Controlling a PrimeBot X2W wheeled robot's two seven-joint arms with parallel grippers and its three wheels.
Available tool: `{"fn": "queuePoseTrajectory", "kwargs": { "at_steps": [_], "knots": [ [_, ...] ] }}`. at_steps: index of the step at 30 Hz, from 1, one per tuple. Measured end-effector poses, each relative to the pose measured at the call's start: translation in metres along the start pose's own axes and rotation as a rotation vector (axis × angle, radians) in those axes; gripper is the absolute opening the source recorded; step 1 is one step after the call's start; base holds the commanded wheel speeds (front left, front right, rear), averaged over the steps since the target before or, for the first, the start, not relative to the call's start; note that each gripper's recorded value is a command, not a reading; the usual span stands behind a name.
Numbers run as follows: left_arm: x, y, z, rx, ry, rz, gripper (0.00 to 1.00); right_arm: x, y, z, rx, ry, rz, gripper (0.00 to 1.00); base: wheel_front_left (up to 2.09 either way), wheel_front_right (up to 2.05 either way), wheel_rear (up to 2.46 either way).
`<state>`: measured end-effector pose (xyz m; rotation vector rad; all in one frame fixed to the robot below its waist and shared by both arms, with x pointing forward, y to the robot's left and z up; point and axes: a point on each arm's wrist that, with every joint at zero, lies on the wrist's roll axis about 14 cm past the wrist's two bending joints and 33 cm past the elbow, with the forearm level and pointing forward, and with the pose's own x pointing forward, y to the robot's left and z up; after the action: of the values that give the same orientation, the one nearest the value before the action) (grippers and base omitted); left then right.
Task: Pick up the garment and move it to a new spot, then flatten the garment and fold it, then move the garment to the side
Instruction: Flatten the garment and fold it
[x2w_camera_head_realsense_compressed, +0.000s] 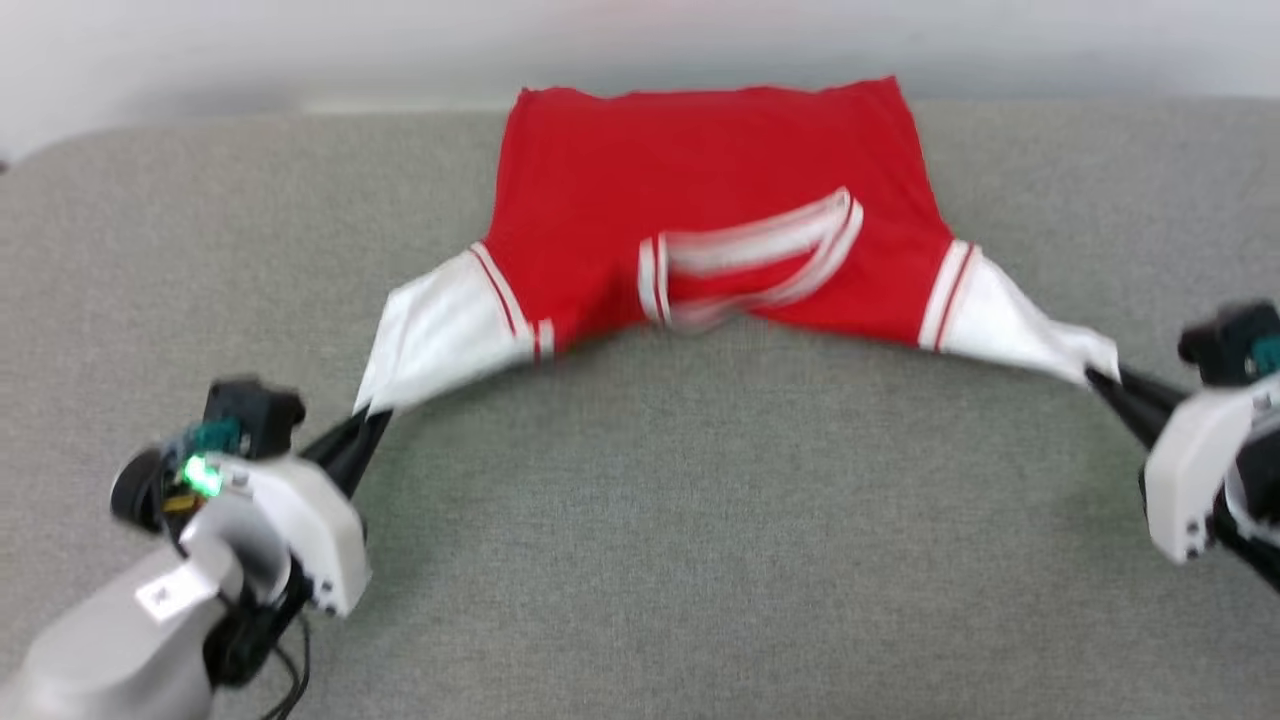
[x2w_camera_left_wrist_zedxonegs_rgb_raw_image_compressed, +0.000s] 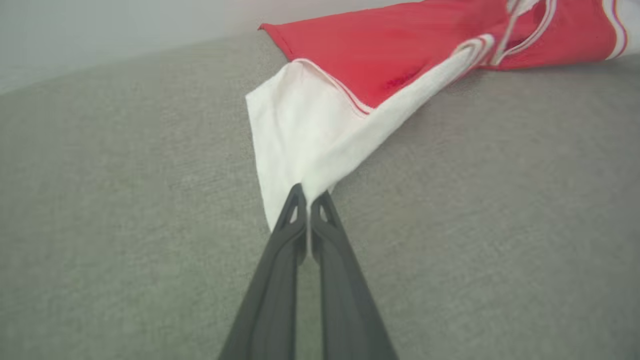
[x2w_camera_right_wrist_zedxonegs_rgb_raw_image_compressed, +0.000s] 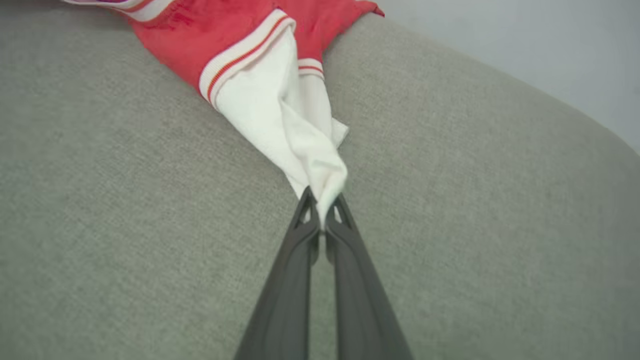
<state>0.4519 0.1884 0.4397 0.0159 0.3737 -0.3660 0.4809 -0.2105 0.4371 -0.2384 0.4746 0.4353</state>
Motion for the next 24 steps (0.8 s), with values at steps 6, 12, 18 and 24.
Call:
{"fn": "queuePoseTrajectory", "kwargs": {
  "at_steps": [6,12,18,24],
  "knots": [
    [-0.048,-0.007,-0.034,-0.055,0.069,0.045,0.0,-0.045,0.009,-0.036,0.024,0.03,-0.012,0.0,0.0,0.0,0.0],
    [-0.09,-0.014,-0.06,-0.102,0.116,0.084,0.0,-0.089,0.02,-0.077,0.052,0.086,-0.021,0.0,0.0,0.0,0.0],
    [-0.125,-0.021,-0.087,-0.122,0.184,0.118,0.0,-0.123,0.038,-0.124,0.119,0.194,-0.017,0.0,0.0,0.0,0.0],
    [-0.144,-0.033,-0.109,-0.164,0.251,0.123,0.0,-0.146,0.047,-0.148,0.169,0.297,-0.017,0.0,0.0,0.0,0.0]
  ]
}}
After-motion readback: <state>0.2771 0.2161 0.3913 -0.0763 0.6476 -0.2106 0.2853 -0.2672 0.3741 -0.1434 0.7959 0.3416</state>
